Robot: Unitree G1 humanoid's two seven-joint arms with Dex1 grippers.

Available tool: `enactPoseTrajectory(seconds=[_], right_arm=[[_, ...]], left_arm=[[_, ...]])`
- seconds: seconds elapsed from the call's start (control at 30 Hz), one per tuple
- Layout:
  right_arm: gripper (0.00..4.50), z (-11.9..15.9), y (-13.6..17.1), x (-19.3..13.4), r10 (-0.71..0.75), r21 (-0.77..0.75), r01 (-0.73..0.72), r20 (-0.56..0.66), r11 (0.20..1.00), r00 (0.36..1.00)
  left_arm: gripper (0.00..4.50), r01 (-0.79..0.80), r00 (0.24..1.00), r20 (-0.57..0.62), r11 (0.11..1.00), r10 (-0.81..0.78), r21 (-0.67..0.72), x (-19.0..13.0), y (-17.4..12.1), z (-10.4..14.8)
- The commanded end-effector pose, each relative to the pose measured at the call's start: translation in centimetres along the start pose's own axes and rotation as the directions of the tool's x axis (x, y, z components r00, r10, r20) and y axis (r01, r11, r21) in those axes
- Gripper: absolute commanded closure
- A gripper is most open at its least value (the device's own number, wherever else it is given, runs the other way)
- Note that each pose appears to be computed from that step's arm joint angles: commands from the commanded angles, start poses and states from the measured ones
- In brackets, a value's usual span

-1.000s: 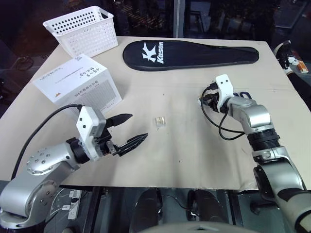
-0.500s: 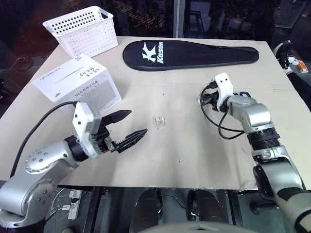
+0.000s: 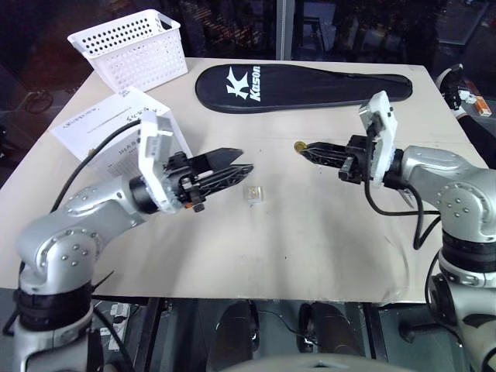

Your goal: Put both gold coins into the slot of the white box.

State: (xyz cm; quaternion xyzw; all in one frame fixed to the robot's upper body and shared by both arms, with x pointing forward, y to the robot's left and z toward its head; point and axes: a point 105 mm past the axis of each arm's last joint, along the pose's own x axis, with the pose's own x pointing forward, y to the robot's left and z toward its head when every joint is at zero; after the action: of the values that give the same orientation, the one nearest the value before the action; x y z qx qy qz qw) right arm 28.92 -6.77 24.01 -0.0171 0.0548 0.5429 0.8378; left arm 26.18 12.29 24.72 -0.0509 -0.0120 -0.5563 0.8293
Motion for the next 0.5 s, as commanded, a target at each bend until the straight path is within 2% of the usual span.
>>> enactPoseTrajectory(seconds=[0.03, 0.5], right_arm=[[4.50, 1.8, 2.2, -0.6, 0.073, -0.065, -0.071, 0.037, 0.995, 0.997], [4.50, 2.9, 4.5, -0.6, 0.160, -0.119, -0.153, 0.047, 0.981, 0.986]], left_arm=[[3.30, 0.088, 0.996, 0.001, 0.996, -0.088, 0.017, 1.1, -0.5, 0.8], [3.30, 0.232, 0.973, -0.017, 0.973, -0.232, 0.013, 2.7, -1.0, 1.2]])
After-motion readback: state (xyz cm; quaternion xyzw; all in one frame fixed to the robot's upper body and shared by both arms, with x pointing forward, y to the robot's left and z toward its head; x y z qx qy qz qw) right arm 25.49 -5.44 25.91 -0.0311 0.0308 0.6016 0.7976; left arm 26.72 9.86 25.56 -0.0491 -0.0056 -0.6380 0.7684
